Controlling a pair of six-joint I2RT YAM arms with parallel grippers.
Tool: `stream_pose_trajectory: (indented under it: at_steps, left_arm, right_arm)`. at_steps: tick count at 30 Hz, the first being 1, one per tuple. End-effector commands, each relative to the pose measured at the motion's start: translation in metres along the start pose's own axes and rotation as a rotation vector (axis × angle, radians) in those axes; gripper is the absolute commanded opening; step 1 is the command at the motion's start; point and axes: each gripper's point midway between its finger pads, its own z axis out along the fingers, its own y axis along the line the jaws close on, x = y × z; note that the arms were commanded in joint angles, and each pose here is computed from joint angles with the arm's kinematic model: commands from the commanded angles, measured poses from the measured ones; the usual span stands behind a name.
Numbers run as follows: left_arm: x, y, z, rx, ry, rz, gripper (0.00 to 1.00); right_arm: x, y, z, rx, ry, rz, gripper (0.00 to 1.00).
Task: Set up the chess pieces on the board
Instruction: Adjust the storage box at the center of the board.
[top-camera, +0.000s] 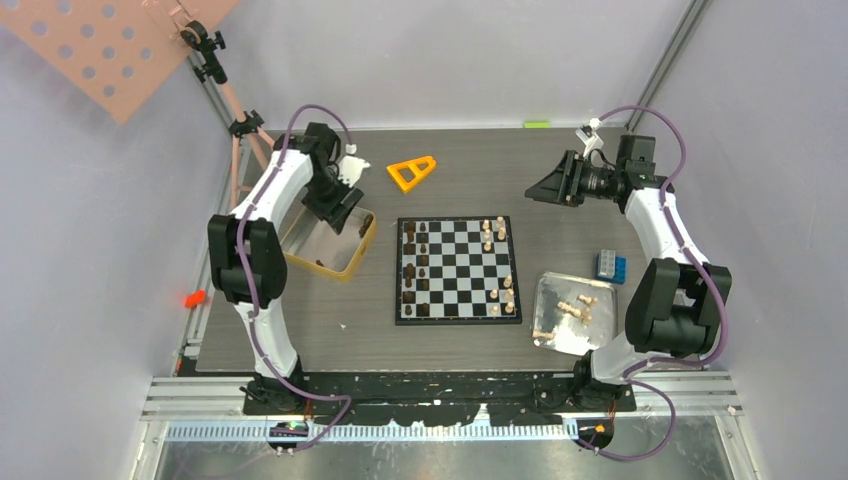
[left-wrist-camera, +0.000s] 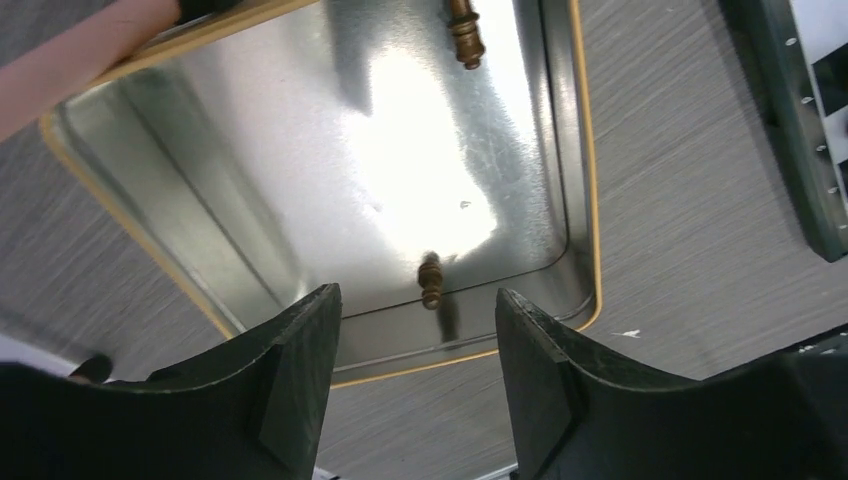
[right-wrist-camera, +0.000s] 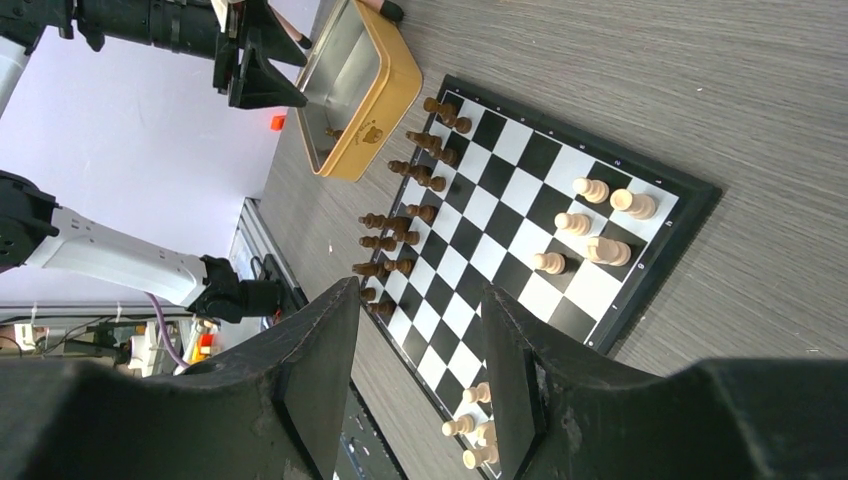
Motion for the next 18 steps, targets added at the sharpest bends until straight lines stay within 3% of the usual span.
stream_pose_trajectory:
  at_steps: [1, 7, 11, 18]
  left_arm:
    - [0.004, -0.034, 0.024, 0.179, -0.012, -0.067, 0.58]
    - [0.026, -0.065, 0.039, 0.294, 0.033, -0.057, 0.49]
    - [0.062, -0.077, 0.032, 0.297, 0.099, -0.006, 0.46]
    - [0.127, -0.064, 0.015, 0.158, 0.277, 0.133, 0.45]
  right_arm:
    - [-0.007, -0.002, -0.001, 0.005, -0.018, -0.033, 0.54]
    - [-0.004, -0.007, 0.001, 0.012, -0.007, -0.017, 0.54]
    - [-0.004, -0.008, 0.001, 0.014, -0.005, -0.019, 0.54]
    - [-0.001, -0.012, 0.003, 0.014, 0.009, -0.008, 0.54]
